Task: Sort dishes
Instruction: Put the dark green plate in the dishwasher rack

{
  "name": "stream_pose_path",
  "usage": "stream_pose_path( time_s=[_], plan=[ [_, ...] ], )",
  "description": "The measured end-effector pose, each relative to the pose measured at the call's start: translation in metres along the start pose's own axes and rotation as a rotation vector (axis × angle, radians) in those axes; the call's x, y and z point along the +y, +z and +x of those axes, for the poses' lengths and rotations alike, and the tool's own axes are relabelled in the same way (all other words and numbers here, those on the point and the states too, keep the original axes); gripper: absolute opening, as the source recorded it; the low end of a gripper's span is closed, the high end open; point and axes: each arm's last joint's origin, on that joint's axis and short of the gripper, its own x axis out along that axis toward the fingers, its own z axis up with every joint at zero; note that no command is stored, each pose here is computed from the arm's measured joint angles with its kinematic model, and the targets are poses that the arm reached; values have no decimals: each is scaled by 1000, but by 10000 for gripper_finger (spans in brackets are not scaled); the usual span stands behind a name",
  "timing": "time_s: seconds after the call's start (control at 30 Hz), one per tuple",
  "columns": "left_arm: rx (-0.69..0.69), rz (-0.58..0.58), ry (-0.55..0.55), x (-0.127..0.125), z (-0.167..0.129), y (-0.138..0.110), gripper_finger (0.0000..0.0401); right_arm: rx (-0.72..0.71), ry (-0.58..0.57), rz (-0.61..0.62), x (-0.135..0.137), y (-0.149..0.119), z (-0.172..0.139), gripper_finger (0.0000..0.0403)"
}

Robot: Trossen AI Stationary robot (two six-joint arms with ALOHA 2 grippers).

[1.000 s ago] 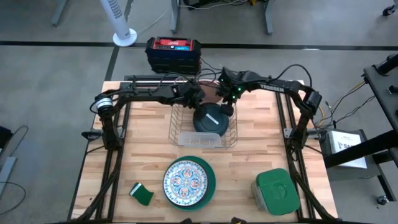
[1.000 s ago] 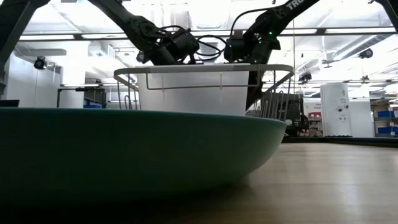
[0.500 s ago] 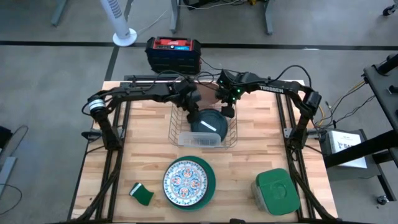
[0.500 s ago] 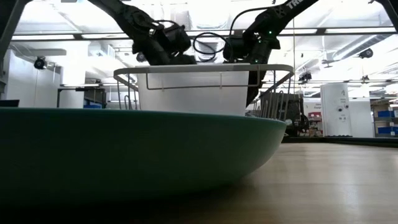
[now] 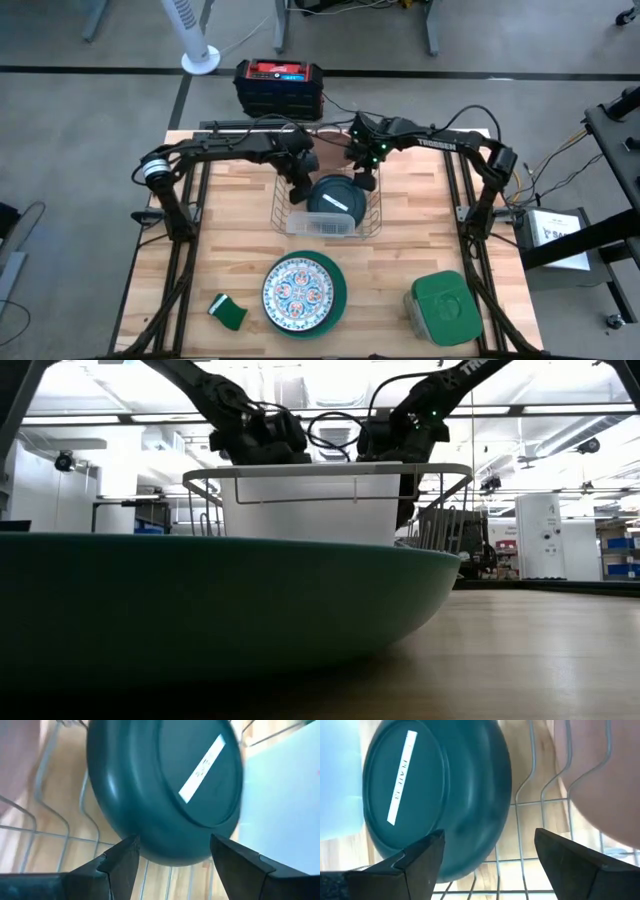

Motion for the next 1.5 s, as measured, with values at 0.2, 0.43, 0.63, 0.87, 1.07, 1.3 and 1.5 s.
stream_pose_path(
  time_s=[0.2,0.43,0.63,0.87,1.07,1.3,1.5],
  plan=[
    [54,-27,-5,10,22,-5,232,11,5,34,-3,0,6,325],
    [76,-50,-25,15,34,-8,232,11,131,32,-4,-2,16,332],
    [50,-48,1,16,36,-5,232,-5,207,36,-7,-2,27,323],
    [38,-55,9,15,35,-4,232,17,237,92,-16,-5,38,296],
    [33,-58,22,15,33,-3,232,0,229,135,-18,-5,30,239],
    [14,-67,32,14,31,-1,232,-26,200,173,-18,-3,18,211],
    [3,-81,40,14,29,0,232,-53,187,162,-17,-2,9,217]
  ],
)
